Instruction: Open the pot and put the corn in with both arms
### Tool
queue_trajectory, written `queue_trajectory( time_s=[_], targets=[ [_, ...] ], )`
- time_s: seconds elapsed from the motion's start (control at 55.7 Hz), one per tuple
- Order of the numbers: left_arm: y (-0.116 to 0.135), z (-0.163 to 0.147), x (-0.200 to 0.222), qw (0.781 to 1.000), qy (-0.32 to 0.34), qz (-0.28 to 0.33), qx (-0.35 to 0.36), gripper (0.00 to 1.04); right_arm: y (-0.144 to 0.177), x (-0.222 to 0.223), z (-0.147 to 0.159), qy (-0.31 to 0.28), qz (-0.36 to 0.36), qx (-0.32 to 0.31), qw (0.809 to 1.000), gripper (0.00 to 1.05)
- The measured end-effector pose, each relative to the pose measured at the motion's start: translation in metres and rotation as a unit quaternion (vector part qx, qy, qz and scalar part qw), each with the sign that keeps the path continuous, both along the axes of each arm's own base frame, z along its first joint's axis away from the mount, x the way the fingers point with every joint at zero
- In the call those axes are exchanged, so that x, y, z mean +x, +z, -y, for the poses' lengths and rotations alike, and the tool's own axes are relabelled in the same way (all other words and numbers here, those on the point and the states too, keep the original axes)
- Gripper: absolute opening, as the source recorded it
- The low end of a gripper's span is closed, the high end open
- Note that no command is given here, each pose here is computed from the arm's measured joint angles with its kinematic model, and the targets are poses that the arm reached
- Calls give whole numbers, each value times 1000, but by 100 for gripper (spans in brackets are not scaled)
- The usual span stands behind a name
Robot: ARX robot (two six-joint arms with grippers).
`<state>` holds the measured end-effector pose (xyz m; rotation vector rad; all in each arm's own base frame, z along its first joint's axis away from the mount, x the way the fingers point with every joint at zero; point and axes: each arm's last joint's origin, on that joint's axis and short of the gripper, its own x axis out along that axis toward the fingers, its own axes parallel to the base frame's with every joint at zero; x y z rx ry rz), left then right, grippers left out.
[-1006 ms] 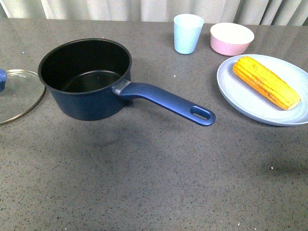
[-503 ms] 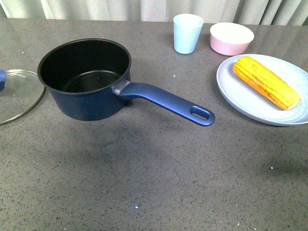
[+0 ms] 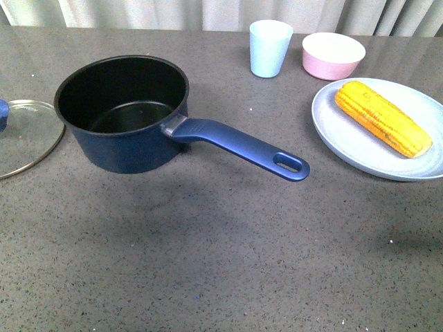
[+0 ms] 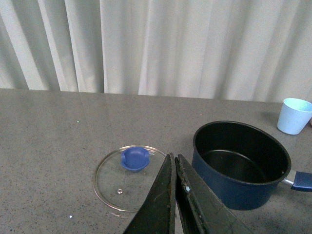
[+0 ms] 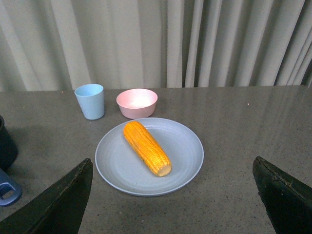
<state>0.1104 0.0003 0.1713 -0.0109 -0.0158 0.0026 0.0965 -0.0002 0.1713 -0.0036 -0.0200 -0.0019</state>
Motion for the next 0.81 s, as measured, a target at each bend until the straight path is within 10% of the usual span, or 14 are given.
queue_trajectory(
  time_s=[0.808],
  targets=[
    [-4,0,-13,1000,0,-8,0,4,0,0,0,0,0,0,1000,96]
  ],
)
